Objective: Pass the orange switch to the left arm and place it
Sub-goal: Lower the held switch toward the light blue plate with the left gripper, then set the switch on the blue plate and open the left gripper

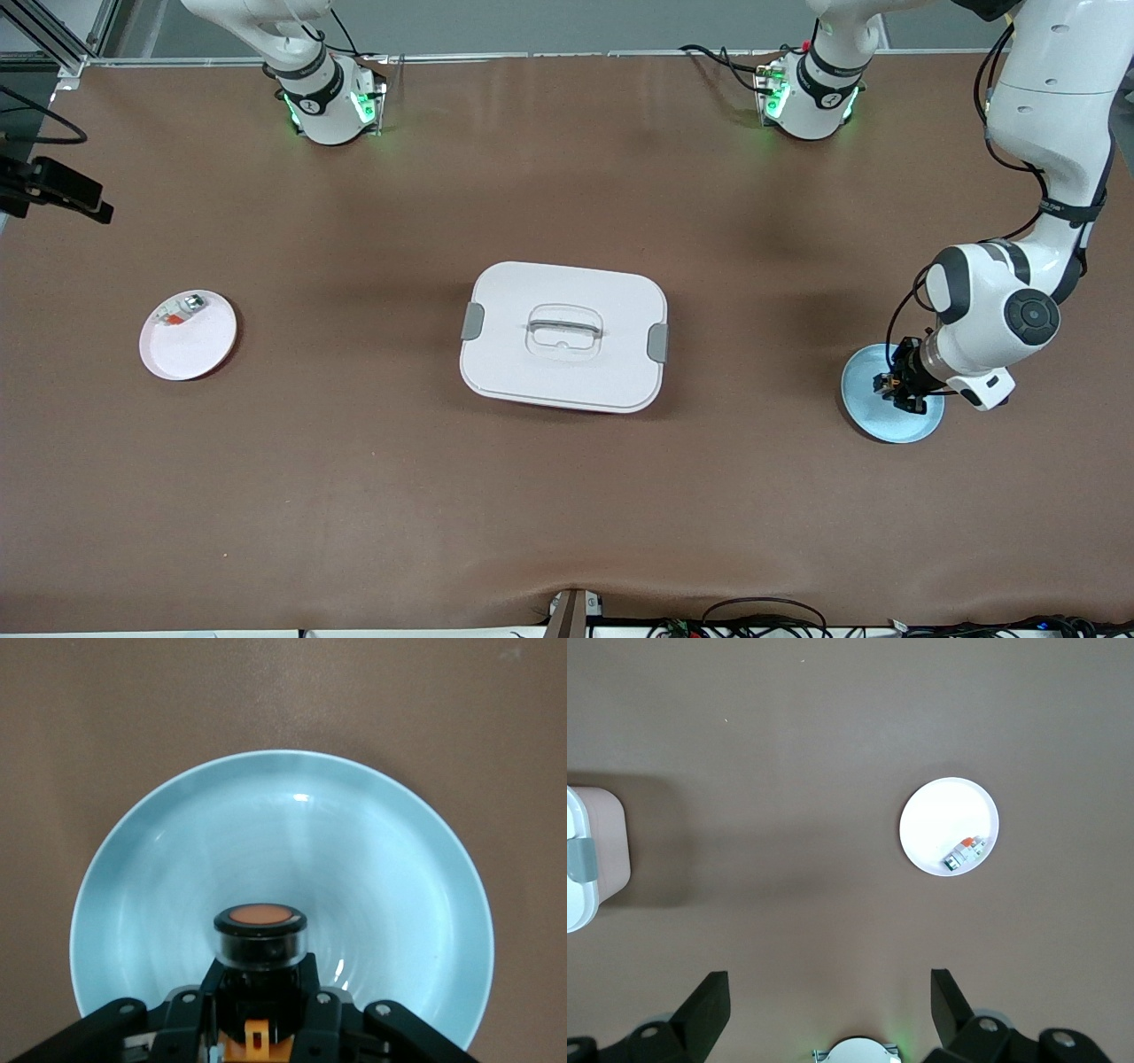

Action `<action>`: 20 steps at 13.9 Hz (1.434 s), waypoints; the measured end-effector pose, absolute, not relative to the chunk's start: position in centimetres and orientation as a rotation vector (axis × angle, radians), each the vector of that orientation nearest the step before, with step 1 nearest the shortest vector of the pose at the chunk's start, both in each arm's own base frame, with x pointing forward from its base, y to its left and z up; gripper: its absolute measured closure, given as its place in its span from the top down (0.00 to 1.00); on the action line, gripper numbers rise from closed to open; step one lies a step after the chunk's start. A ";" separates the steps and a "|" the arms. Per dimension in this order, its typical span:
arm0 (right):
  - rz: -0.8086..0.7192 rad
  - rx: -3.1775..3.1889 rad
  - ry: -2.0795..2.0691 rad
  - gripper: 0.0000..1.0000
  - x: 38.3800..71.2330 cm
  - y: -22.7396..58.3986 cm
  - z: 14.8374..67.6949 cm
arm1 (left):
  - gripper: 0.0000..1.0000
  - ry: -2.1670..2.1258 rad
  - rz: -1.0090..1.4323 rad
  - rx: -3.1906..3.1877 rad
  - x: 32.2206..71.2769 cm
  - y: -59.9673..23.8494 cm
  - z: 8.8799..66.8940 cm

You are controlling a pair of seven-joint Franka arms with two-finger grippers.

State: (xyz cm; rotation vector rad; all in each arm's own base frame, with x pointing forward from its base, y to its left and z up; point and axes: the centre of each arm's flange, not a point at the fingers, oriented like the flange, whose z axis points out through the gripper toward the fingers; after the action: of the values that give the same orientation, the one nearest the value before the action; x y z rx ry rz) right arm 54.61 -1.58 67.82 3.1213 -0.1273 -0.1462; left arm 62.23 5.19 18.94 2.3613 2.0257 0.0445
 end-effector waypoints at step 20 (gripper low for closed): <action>-0.124 3.136 -0.185 1.00 50.2 -3.5 67.0 | 1.00 1.992 0.100 2.379 63.4 5.0 20.1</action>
State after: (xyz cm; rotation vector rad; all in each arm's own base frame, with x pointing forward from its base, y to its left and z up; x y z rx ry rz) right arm 50.17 -3.48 67.02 3.1357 -0.1848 -0.1235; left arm 63.36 5.02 20.05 2.3790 1.9924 0.1004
